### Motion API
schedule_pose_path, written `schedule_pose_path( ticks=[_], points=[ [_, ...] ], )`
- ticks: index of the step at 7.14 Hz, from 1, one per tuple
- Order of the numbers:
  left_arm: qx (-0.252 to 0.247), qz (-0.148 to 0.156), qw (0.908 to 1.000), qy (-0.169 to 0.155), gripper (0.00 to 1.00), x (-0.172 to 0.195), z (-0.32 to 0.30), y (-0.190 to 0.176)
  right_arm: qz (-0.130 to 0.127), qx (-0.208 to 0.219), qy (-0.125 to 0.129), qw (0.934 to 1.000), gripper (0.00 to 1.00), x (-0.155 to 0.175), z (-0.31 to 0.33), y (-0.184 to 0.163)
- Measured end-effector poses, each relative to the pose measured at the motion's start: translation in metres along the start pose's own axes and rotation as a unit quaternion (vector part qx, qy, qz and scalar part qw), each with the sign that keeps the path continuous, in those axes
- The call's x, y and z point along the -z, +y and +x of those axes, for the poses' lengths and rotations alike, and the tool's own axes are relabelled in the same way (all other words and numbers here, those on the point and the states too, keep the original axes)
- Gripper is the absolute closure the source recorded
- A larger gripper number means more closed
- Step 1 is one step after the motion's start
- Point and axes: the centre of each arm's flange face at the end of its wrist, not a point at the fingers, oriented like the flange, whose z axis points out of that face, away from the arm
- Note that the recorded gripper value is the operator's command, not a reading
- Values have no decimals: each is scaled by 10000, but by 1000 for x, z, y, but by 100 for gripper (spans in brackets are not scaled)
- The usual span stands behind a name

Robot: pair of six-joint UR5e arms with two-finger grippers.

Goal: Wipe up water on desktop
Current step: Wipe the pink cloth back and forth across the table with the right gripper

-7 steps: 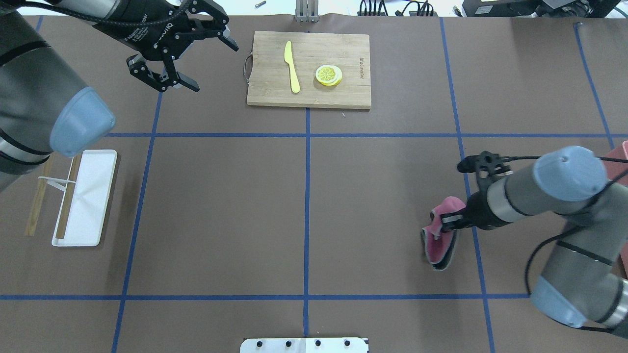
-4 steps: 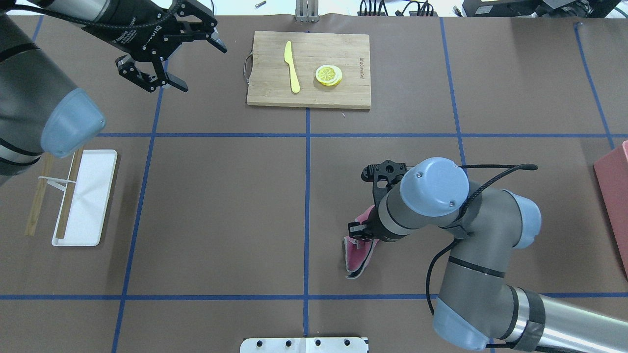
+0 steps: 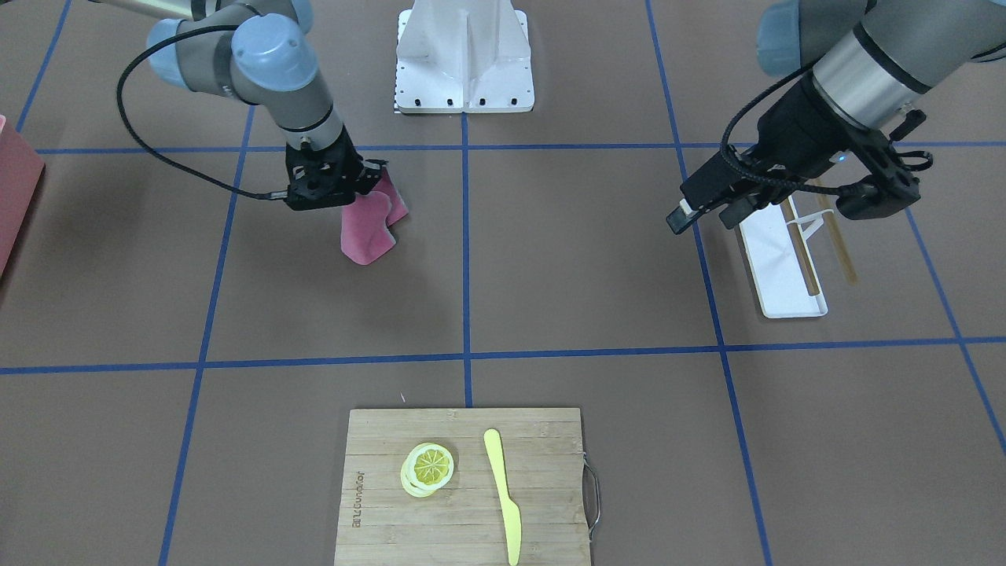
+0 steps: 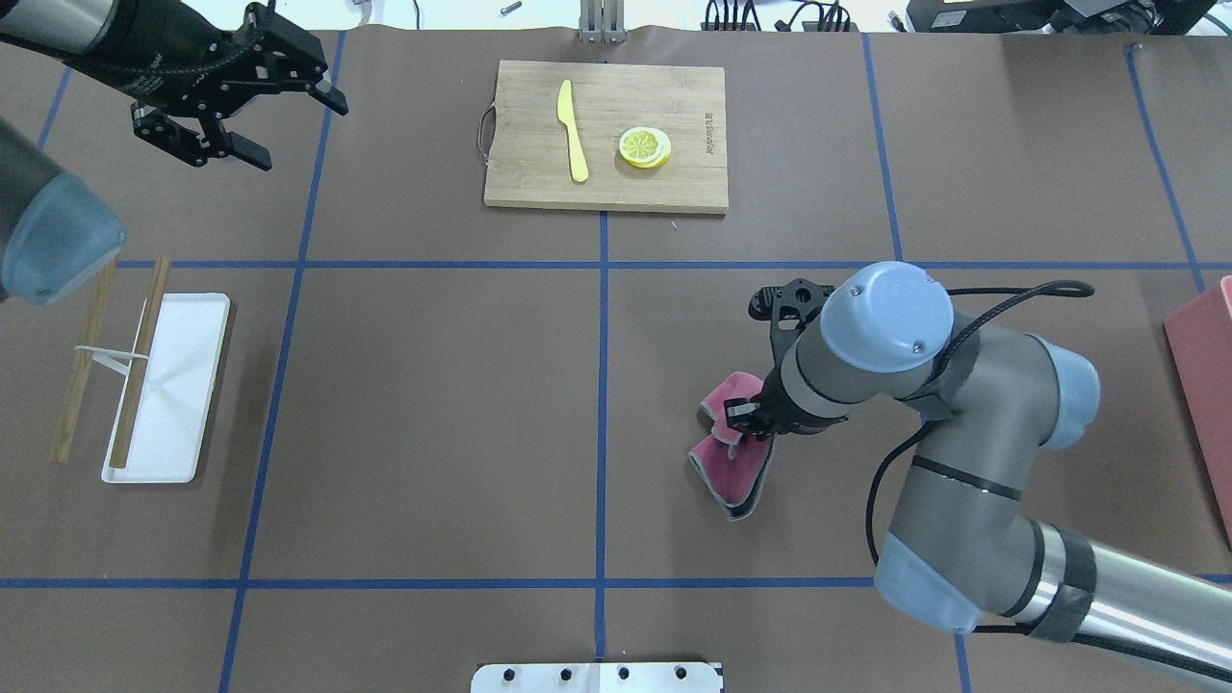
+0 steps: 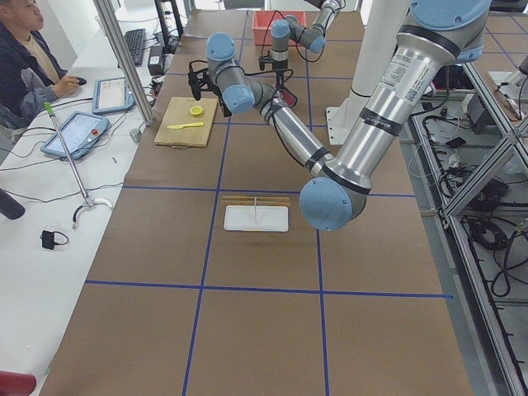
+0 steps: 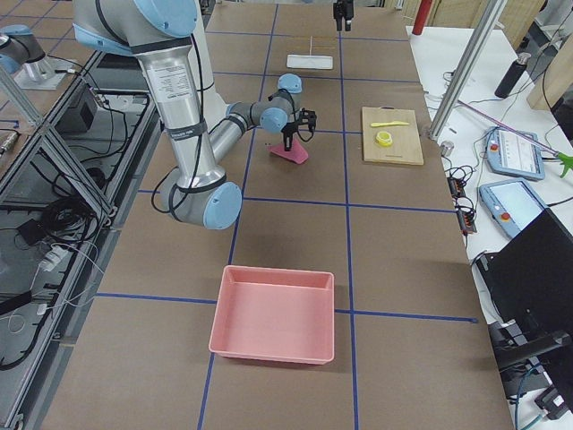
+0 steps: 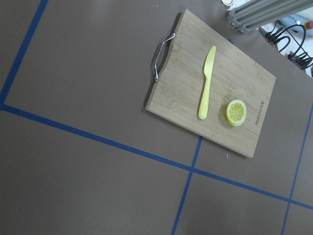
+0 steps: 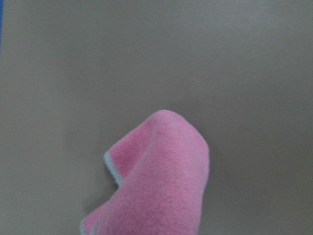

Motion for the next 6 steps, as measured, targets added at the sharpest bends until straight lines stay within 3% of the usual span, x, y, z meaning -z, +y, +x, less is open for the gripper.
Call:
schedule_pose_path(
  ticks=[3,4,6],
  points=[
    [-1044,259,9923,-618,2,15,-116,-46,-80,386,478,9981,100,25,153,-9],
    [-1521,330,9842,-845,2,31,-165,-56,-133,429,536,9976,100,29,177,-5],
    [-2270,385,9658,-1193,2,62,-239,-65,-198,360,397,9984,100,24,143,1]
  ],
)
